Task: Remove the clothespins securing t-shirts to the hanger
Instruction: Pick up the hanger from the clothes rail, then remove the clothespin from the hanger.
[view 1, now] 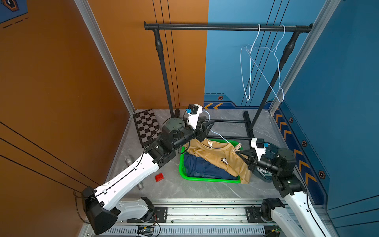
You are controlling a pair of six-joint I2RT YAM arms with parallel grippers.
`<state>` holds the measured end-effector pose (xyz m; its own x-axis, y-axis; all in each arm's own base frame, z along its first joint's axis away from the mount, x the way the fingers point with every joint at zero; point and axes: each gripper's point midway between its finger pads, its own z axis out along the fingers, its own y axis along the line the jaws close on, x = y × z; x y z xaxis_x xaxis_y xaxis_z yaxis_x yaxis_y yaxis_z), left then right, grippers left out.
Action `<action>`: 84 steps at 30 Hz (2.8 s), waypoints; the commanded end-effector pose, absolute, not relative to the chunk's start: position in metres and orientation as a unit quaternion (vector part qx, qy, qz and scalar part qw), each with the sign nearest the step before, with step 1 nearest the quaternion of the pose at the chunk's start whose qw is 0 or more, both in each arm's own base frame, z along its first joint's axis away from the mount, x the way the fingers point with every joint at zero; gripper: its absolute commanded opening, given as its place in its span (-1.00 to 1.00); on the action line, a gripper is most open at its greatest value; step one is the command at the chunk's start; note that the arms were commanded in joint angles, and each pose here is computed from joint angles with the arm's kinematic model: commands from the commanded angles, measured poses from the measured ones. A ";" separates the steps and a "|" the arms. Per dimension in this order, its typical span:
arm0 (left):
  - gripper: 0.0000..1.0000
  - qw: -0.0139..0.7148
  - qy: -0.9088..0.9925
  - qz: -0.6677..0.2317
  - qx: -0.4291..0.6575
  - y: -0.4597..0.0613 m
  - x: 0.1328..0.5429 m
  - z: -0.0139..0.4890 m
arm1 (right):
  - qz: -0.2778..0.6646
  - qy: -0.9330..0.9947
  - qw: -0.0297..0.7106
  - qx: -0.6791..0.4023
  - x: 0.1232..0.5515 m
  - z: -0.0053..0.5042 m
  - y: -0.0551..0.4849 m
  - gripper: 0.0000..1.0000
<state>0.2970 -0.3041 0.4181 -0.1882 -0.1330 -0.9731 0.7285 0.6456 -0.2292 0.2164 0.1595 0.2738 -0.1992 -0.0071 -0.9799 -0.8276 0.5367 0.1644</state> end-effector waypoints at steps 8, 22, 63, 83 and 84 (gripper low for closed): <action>0.08 0.603 0.677 -0.371 0.202 -0.308 0.296 0.422 | 0.356 0.665 0.574 -0.319 0.216 0.294 0.159 -1.00; -0.28 0.579 0.697 -0.374 0.200 -0.312 0.308 0.405 | 0.351 0.661 0.581 -0.321 0.217 0.299 0.159 -1.00; -1.00 0.671 0.675 -0.235 0.198 -0.243 0.286 0.419 | 0.243 0.749 0.482 -0.385 0.211 0.304 0.144 0.94; -1.00 0.657 0.661 -0.288 0.220 -0.310 0.263 0.399 | 0.252 0.773 0.399 -0.424 0.191 0.292 0.152 0.91; -1.00 0.657 0.661 -0.287 0.221 -0.311 0.263 0.399 | 0.253 0.774 0.394 -0.425 0.191 0.290 0.153 0.89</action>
<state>0.2625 -0.3117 0.3845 -0.0783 -0.0360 -0.9963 0.6844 0.7247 -0.0800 0.1985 0.1527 0.2972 -0.3087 -0.4301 -0.8484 -0.8496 0.5257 0.0426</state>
